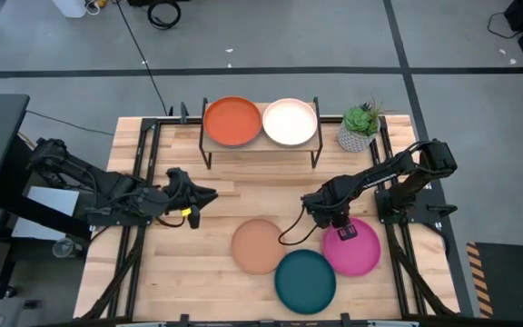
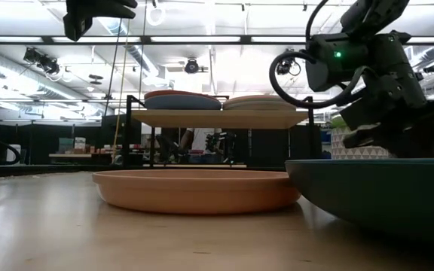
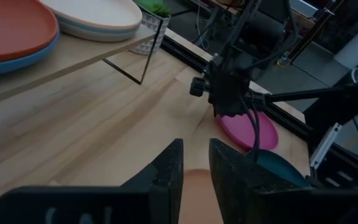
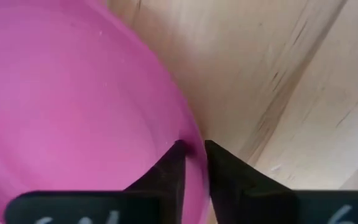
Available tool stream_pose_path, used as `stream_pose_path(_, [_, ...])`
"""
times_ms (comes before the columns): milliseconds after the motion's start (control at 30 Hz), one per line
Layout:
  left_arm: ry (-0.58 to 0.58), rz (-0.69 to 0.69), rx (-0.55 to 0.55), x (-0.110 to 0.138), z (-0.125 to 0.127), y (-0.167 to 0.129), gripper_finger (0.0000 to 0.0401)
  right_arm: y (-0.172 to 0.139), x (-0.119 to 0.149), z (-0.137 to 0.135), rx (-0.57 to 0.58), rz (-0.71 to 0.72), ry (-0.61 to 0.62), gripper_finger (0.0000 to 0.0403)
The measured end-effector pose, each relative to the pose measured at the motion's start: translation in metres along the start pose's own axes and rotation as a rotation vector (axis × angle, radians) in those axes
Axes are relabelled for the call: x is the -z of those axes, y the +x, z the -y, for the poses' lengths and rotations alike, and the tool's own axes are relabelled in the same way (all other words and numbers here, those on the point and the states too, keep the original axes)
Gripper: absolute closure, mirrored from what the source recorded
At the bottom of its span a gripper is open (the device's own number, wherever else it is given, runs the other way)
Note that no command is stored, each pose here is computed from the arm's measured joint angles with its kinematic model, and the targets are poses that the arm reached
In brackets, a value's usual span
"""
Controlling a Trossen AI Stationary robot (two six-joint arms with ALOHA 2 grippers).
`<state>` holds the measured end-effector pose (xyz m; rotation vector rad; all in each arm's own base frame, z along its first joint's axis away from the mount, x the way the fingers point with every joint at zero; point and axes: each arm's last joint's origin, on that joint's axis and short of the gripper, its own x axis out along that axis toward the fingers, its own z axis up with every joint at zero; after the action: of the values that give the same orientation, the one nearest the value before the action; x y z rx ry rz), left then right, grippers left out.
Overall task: Place and stack plates onto a shelf
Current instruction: Stack the pink plate on top of the orange plate on the shelf
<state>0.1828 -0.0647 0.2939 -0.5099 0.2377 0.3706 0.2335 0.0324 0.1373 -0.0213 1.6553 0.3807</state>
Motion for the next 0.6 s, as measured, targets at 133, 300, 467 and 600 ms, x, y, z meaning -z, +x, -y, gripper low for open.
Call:
stream_pose_path(133, [0.002, -0.013, 0.014, 0.0, 0.0, 0.0, 0.0317, 0.0, 0.002, 0.0, 0.006, -0.019, -0.004, 0.0364])
stream_pose_path(300, [0.002, -0.013, 0.015, 0.0, 0.0, 0.0, 0.0317, 0.0, 0.007, -0.001, -0.007, -0.066, 0.008, 0.038])
stream_pose_path(467, [-0.002, -0.022, 0.028, 0.0, 0.001, 0.0, 0.0317, -0.006, 0.016, -0.002, -0.004, -0.188, 0.013, 0.0377])
stream_pose_path(600, [-0.002, -0.033, 0.041, 0.001, 0.001, 0.0, 0.0317, -0.021, 0.018, 0.002, -0.032, -0.242, 0.062, 0.0381])
